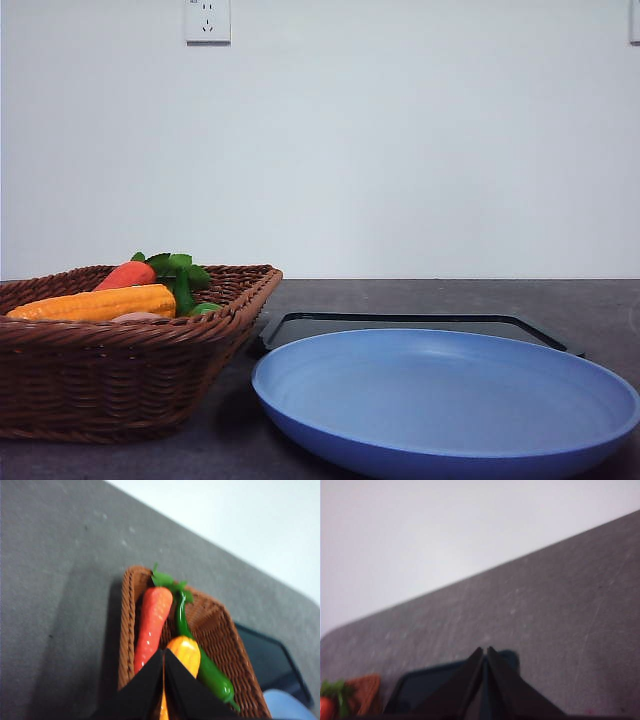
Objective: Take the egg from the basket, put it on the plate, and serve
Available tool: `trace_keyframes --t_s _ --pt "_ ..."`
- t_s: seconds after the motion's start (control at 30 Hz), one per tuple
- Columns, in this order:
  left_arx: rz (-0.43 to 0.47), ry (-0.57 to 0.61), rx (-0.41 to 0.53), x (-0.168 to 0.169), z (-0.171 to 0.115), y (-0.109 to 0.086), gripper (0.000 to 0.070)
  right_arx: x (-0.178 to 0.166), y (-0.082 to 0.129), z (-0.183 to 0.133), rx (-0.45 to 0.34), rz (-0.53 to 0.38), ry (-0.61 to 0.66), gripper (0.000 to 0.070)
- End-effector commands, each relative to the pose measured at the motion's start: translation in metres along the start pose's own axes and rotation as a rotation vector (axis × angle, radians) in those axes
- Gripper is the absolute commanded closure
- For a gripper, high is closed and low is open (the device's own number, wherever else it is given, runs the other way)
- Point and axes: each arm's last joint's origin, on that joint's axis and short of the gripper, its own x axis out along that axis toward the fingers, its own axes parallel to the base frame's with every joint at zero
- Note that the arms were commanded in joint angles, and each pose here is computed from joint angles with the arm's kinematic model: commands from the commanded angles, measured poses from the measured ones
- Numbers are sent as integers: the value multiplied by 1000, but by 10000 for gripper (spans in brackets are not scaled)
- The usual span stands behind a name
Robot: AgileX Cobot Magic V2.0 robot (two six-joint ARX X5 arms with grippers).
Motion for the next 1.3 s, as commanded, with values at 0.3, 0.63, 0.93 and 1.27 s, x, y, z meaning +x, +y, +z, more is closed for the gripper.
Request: trace_keyframes --t_s 0.3,0.63,0.93,1.27 --pt "-201 303 54 23 40 -23 700 28 11 23 -49 86 344 700" --pt "-338 489 70 44 58 -45 614 56 0 -6 41 107 719 627" --pt "-370 490 100 47 56 -53 387 82 -2 -46 74 76 929 503" --pt "-351 483 104 48 56 -52 387 100 -21 -102 162 73 1025 503"
